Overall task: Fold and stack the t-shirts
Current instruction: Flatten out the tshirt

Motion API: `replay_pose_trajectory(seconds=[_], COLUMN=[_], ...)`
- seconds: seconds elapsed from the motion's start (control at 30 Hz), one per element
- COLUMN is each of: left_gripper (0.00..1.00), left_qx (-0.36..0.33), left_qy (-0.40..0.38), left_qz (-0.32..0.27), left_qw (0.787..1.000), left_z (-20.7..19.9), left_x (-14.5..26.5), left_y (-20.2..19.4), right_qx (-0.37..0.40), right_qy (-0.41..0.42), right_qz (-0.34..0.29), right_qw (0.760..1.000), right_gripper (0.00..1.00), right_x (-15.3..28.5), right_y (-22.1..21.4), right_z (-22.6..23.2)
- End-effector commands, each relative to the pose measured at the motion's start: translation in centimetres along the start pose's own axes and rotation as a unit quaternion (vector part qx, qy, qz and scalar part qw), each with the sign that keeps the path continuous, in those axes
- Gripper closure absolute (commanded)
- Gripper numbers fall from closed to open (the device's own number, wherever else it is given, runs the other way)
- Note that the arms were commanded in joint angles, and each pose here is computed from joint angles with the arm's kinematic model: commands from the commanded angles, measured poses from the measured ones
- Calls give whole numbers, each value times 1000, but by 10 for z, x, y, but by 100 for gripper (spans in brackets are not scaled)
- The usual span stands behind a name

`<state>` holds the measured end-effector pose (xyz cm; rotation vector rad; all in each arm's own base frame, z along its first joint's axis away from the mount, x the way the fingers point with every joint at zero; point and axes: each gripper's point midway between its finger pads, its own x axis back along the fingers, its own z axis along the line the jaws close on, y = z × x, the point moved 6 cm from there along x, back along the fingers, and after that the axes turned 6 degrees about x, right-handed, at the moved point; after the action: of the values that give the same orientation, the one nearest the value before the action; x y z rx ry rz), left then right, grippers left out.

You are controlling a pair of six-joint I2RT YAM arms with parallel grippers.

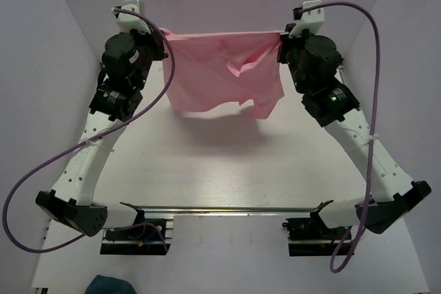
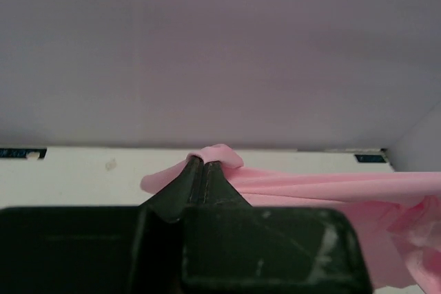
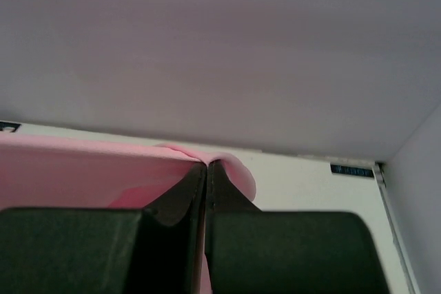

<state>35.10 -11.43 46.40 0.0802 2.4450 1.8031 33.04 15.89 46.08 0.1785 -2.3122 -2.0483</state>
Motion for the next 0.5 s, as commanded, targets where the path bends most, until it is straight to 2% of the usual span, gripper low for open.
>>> replay_pose_trajectory(seconds=[0.0,0.23,0.37,0.47], left_gripper=[100,100,100,100], left_qx=[-7,-12,-15,-19], left_qy=[30,-56,-89,-115], left_qz=[-120,-181,-190,-191], left_qw=[992,982,978,975], left_z=[16,0,-7,-12], left_x=[45,95,108,114], left_y=[81,125,134,135], right_qx=[14,21,11,9], right_qy=[-70,8,16,9], right_qz=[-118,-236,-265,-273], right_qw=[990,971,964,962], right_gripper=[100,100,100,100], right_x=[50,126,147,146], right_y=[85,137,148,148], right_z=[-67,-86,-93,-94])
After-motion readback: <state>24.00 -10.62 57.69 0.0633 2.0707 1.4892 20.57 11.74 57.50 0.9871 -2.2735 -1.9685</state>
